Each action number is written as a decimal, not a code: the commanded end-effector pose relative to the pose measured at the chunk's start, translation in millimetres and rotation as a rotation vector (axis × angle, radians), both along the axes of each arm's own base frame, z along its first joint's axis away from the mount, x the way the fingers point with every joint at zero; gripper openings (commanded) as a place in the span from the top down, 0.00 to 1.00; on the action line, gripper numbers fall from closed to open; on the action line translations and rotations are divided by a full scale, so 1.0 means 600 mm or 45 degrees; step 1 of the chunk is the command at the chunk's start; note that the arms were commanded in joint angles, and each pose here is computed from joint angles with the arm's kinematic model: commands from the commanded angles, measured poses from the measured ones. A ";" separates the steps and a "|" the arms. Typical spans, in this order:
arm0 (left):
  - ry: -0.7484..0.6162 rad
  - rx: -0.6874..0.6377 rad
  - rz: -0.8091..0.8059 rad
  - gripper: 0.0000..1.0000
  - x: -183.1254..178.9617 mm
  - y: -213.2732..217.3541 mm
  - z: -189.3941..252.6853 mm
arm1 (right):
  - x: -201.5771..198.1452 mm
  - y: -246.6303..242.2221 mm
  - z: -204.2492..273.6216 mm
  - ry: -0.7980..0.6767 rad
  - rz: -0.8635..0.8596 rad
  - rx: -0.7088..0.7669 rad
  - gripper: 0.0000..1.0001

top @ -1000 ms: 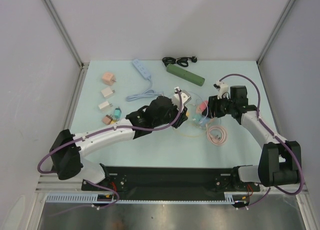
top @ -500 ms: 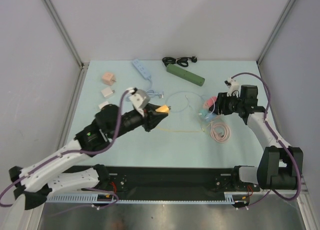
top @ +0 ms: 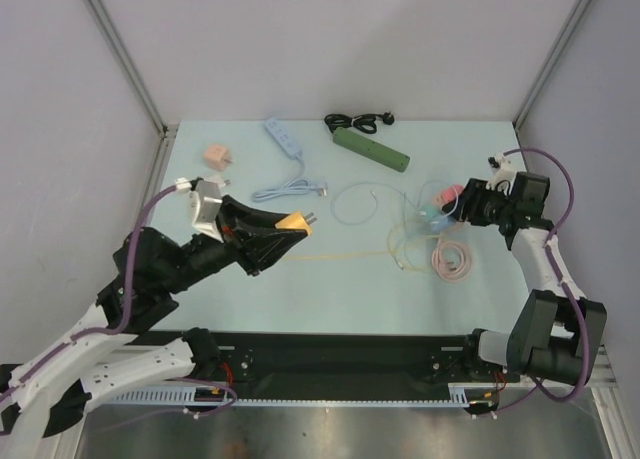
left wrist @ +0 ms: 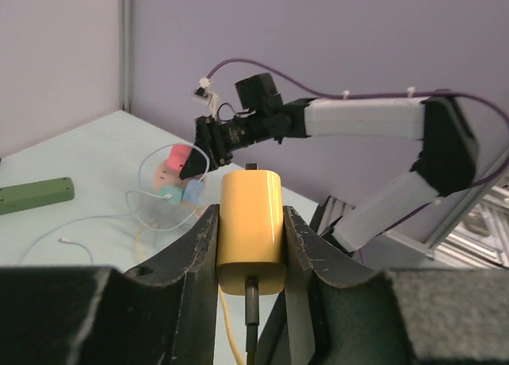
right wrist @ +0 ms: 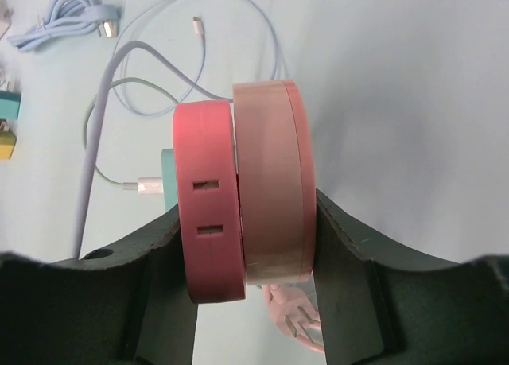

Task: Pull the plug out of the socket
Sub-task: Place the socket at the center of the board, then place the plug at the center of the board, then remove the plug from the socket.

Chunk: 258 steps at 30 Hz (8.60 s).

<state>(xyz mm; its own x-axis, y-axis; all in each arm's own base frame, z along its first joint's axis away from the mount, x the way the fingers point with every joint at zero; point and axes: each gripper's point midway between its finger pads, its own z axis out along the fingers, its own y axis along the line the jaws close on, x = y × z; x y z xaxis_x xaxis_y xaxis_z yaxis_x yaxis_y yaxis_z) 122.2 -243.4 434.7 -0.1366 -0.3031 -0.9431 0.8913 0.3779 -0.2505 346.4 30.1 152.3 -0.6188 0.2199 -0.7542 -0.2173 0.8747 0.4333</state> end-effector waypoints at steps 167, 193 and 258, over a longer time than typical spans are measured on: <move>0.997 0.238 1.295 1.00 0.246 0.274 -0.416 | -0.075 0.693 0.198 -0.324 1.193 0.000 1.00; 1.336 0.205 1.613 0.94 0.357 0.462 -0.544 | 0.011 0.943 -0.010 -0.207 1.078 0.012 0.84; 0.955 0.551 0.304 0.02 0.280 -0.369 -0.411 | -0.132 -0.085 0.077 -0.149 0.076 -0.101 0.18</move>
<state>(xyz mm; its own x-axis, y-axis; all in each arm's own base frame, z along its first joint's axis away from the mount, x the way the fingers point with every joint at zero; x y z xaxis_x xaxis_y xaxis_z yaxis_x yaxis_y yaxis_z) 282.4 -452.9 184.5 -0.6242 0.0960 -0.7754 0.6279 0.6522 -0.4247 265.6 -17.3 195.9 -0.5393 0.0827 -0.8381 -0.3496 0.8834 0.3121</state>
